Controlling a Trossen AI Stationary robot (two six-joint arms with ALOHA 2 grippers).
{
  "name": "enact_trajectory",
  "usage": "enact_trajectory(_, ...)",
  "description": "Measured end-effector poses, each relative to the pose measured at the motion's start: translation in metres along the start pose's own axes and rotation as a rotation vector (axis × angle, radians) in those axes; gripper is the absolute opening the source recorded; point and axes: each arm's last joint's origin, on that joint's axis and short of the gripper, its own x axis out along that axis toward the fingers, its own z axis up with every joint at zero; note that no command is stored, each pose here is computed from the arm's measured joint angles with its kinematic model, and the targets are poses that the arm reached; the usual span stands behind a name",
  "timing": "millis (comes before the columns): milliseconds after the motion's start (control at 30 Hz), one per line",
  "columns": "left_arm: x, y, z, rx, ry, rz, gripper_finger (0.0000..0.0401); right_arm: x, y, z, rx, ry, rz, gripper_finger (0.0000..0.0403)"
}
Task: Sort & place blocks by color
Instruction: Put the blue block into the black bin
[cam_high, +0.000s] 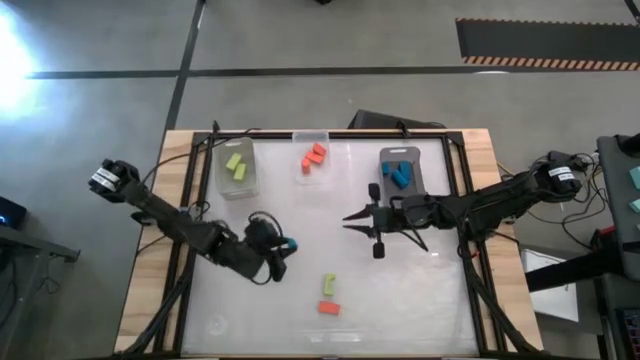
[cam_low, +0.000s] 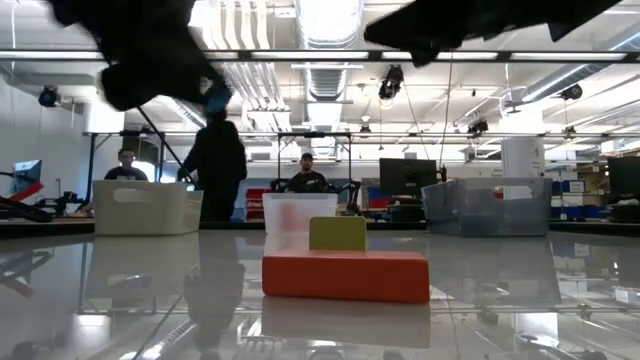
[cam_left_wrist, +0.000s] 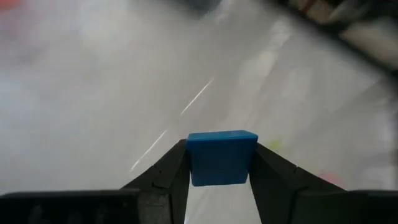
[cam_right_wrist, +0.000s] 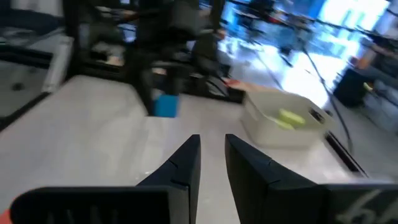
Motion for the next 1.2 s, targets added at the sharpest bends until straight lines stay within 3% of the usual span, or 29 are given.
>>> enact_trajectory(133, -0.002, -0.013, 0.027, 0.041, -0.127, -0.178, 0.0118, 0.003, 0.004, 0.008, -0.043, -0.036, 0.096, 0.0077)
enact_trajectory(267, -0.001, -0.020, 0.048, 0.088, -0.249, -0.294, 0.0120, 0.009, 0.010, 0.008, -0.090, -0.054, 0.114, 0.0115)
enact_trajectory(467, 0.008, -0.017, 0.060, 0.086, -0.310, -0.304, 0.0121, 0.023, 0.022, 0.018, -0.216, -0.156, 0.110, 0.0185)
enact_trajectory(667, 0.010, -0.017, 0.064, 0.057, -0.335, -0.315, 0.0122, 0.045, 0.025, 0.021, -0.291, -0.127, 0.042, 0.0227)
enact_trajectory(833, 0.008, -0.017, 0.068, -0.002, -0.376, -0.315, 0.0122, 0.061, 0.027, 0.019, -0.337, -0.101, 0.028, 0.0230)
enact_trajectory(1000, 0.005, -0.016, 0.073, -0.062, -0.425, -0.284, 0.0123, 0.066, 0.027, 0.026, -0.371, -0.081, -0.089, 0.0216)
enact_trajectory(1200, -0.003, -0.015, 0.078, -0.075, -0.433, -0.322, 0.0123, 0.061, 0.028, 0.031, -0.373, -0.144, -0.085, 0.0200)
